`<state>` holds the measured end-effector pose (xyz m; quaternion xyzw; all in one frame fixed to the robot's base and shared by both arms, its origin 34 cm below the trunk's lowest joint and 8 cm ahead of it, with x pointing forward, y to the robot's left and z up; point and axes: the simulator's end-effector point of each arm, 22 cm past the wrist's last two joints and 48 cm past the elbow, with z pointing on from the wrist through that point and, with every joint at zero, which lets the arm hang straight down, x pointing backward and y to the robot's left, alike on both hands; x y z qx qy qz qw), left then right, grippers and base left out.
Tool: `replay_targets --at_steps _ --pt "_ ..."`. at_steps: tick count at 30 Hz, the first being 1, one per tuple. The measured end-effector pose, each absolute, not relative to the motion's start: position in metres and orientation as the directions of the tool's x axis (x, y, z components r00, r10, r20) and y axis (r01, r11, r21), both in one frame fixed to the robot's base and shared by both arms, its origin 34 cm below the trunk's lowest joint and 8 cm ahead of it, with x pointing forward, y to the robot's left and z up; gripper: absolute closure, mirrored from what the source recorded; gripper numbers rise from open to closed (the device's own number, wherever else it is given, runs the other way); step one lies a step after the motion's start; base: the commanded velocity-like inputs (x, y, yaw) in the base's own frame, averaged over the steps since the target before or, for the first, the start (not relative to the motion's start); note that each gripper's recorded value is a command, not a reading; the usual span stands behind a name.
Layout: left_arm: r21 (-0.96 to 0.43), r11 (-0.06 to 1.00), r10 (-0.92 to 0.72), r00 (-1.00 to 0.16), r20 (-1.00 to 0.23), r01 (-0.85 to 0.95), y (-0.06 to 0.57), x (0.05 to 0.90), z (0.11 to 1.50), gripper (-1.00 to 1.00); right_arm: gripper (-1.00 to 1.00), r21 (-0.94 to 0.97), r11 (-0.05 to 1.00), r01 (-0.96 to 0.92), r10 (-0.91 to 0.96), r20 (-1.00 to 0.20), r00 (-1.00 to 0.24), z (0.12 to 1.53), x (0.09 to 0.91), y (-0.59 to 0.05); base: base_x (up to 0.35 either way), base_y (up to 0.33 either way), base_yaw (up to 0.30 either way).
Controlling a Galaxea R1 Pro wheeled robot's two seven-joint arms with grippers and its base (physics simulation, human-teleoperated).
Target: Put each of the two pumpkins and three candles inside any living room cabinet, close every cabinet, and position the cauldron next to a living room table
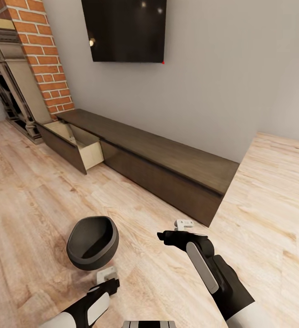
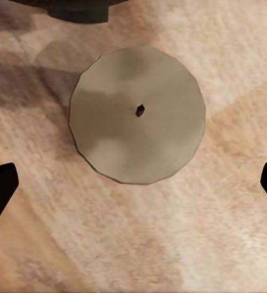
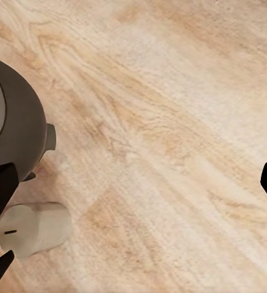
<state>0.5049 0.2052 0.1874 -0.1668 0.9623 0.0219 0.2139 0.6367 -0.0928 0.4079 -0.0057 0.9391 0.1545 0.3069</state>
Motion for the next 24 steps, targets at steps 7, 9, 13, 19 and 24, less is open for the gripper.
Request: replay_targets --at_steps 7,9,13,19,24 --pt "-0.028 0.945 -0.306 -0.854 -0.422 -0.325 0.2061 0.5052 0.1873 -1.00 -1.00 0.287 0.952 -0.106 0.084 -0.577 -0.812 0.4078 0.6365 -0.0928 0.096 0.000 0.000" --pt "-0.027 0.946 -0.303 -0.854 -0.422 -0.323 0.2061 0.5053 0.1873 -1.00 -1.00 0.287 0.952 -0.106 0.084 -0.577 -0.812 0.4077 0.6365 -0.0928 0.023 0.000 0.000" --pt "-0.024 0.946 -0.303 -0.855 -0.422 -0.323 0.2076 0.5047 0.1870 -1.00 -1.00 0.287 0.952 -0.106 0.084 -0.578 -0.812 0.4079 0.6365 -0.0928 0.106 0.033 0.000" --pt "-0.023 0.945 -0.306 -0.855 -0.419 -0.327 0.2087 0.5034 0.1862 -1.00 -1.00 0.286 0.952 -0.106 0.083 -0.577 -0.812 0.4078 0.6365 -0.0928 0.087 0.023 0.000" --pt "-0.022 0.943 -0.309 -0.854 -0.418 -0.331 0.2101 0.5028 0.1859 -1.00 -1.00 0.287 0.952 -0.105 0.084 -0.578 -0.812 0.4079 0.6366 -0.0930 0.080 0.057 0.000"
